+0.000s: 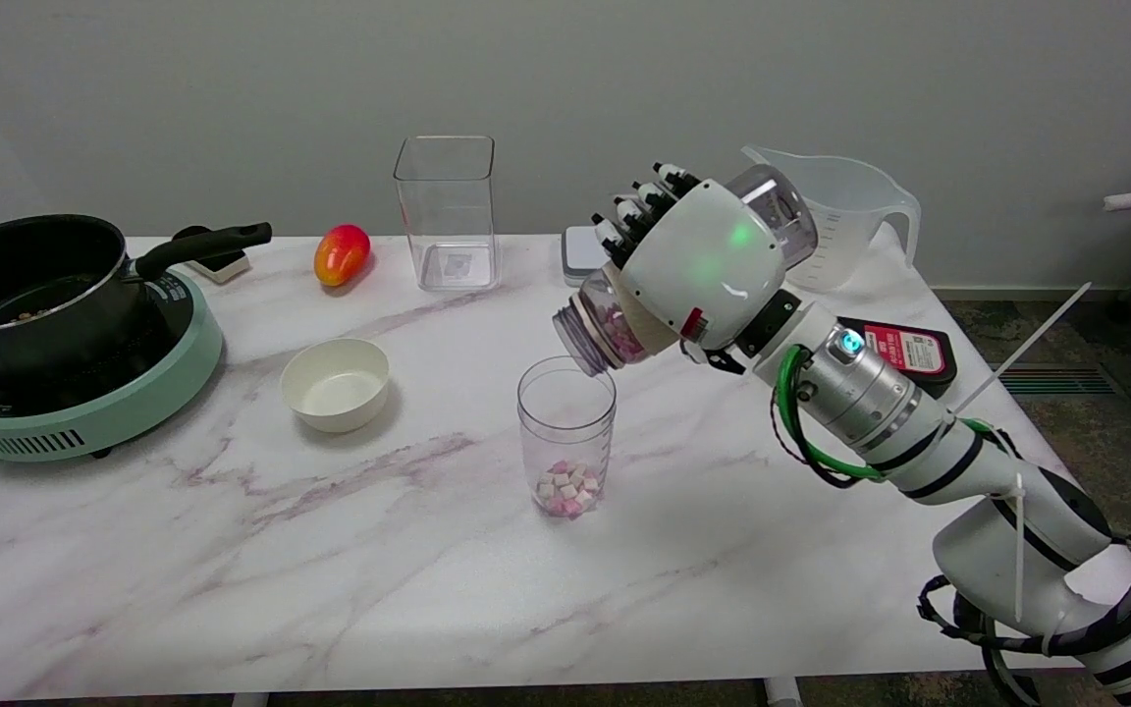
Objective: Pour the contents of the bottle into the measuring cup.
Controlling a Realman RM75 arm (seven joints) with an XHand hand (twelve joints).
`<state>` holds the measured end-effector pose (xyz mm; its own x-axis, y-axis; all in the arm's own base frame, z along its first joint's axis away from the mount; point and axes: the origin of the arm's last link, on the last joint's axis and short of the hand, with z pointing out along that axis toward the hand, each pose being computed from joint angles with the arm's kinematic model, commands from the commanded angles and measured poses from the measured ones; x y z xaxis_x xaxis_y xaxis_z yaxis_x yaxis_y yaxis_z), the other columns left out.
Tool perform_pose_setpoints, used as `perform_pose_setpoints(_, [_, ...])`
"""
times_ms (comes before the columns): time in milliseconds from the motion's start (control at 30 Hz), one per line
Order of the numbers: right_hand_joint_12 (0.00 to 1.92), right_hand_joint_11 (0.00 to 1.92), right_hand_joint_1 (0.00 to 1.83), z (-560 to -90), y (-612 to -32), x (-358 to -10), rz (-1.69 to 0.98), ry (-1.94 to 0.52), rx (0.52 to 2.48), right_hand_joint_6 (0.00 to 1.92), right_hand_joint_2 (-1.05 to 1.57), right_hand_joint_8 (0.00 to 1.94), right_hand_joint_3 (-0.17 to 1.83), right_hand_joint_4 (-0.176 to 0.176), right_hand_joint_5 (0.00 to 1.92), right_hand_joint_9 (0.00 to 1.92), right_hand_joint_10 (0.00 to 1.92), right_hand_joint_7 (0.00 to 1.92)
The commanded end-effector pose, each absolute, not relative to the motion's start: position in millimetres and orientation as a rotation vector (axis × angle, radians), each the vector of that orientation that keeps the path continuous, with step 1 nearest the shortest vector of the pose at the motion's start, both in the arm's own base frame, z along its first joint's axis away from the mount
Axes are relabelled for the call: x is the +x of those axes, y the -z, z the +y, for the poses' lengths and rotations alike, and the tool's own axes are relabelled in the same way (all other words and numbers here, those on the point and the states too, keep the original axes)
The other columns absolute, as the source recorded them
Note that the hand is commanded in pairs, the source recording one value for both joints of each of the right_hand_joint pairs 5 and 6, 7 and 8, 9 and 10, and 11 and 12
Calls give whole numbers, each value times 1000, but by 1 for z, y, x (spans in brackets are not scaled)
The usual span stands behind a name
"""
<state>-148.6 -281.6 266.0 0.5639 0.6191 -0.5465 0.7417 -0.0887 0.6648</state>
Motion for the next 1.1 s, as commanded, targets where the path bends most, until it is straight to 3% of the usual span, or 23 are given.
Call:
perform_pose_setpoints(33, [1397,1397,1289,-280,-260,-158,1148,205,1802,1920,1571,1920,199,0,1920,1614,1614,1920])
perform_pose_setpoints(1100, [1398,1398,1286,-280,-250,-151,1232,195,1823,1920,1571,1920,196,0,1920,1615,1615,1920])
